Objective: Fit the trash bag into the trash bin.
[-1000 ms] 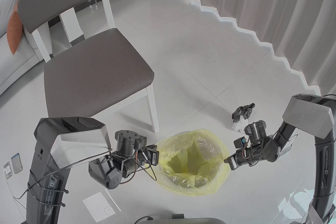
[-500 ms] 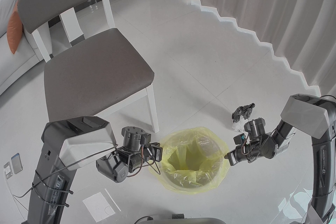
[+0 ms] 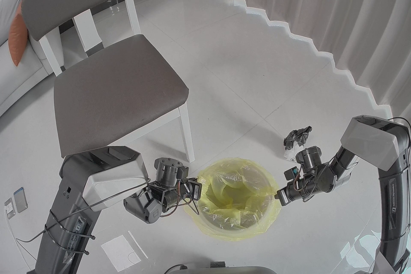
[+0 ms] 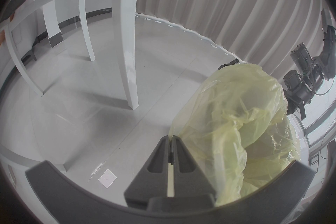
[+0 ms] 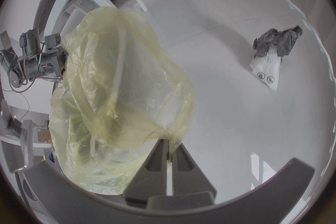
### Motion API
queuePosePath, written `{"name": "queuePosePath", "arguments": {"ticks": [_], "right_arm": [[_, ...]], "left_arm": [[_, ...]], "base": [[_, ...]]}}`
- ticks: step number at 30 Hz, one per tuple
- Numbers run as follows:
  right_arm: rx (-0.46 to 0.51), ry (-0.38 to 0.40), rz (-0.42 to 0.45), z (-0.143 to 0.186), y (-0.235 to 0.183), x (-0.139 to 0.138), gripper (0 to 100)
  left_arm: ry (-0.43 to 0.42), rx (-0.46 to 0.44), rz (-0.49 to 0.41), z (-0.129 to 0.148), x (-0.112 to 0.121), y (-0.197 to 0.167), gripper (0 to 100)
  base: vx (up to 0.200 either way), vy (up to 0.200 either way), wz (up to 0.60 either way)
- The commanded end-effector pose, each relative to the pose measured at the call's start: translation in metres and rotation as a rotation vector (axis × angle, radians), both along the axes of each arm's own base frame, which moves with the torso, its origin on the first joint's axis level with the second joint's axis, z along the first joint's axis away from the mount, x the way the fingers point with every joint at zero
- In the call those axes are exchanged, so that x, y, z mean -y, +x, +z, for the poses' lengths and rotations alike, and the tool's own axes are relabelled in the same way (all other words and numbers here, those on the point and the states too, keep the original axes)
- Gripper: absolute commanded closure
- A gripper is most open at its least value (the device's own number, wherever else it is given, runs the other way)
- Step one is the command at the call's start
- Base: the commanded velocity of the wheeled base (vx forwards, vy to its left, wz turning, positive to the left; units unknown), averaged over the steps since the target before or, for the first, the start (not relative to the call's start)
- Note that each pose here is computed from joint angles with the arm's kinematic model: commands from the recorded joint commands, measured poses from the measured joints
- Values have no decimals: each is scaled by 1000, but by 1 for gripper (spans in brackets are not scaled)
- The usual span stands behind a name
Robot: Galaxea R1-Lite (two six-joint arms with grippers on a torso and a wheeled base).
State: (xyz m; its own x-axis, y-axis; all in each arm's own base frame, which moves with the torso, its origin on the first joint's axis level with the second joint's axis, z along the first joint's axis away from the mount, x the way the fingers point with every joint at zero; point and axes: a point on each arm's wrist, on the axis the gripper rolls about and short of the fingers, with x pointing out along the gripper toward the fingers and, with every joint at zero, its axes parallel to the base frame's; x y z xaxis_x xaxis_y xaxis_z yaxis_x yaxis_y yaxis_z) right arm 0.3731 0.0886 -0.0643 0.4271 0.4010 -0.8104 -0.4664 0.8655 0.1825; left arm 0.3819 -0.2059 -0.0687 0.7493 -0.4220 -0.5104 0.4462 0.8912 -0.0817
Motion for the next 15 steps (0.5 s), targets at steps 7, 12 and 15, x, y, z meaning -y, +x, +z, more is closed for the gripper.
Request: {"name": "queuePosePath", "arguments": {"ticks": [7, 12, 15], "right_arm": [[17, 2, -13, 1, 4, 4, 100], [62, 11, -52, 9, 19, 17, 100], [78, 15, -64, 12, 24, 21, 100]], "left_arm": [[-46, 41, 17, 8, 4, 5, 100], [-75, 60, 24, 14, 9, 10, 100], [-83, 70, 18, 14, 14, 13, 100]], "base": [[0, 0, 0], [0, 0, 0], [0, 0, 0]]}}
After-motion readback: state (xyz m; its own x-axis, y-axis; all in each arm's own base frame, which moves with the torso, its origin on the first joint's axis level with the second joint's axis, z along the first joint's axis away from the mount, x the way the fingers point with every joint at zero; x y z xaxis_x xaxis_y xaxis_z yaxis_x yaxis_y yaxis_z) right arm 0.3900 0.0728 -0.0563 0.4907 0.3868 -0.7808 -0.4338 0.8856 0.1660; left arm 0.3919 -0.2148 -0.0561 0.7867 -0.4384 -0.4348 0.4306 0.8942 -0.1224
